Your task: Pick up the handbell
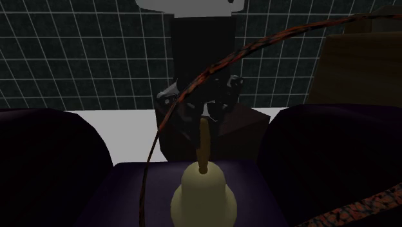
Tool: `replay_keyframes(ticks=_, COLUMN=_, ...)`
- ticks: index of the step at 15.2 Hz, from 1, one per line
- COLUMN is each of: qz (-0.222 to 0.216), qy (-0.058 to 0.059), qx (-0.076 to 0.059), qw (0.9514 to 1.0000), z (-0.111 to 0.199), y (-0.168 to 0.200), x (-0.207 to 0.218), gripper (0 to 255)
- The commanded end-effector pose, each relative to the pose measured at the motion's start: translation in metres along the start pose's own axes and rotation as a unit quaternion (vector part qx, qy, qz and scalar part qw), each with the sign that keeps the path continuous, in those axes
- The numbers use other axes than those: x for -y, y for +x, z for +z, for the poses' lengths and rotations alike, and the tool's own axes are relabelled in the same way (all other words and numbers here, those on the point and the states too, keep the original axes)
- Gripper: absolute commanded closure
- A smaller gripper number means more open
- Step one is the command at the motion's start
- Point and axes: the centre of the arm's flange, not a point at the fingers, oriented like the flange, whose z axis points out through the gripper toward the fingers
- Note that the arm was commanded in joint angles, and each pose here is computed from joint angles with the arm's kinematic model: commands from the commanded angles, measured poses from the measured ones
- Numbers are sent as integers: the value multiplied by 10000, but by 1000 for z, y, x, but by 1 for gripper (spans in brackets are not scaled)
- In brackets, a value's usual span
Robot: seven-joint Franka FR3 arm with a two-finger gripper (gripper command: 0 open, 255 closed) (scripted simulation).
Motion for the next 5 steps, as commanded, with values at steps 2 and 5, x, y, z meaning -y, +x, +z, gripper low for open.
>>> replay_keyframes(ticks=2, qz=-2, qy=-2, qx=-3, qw=10000, z=-16, y=-1, x=1, gripper=255)
replay_keyframes(ticks=5, qz=-2, qy=-2, qx=-3, qw=10000, z=-22, y=-1, x=1, gripper=255)
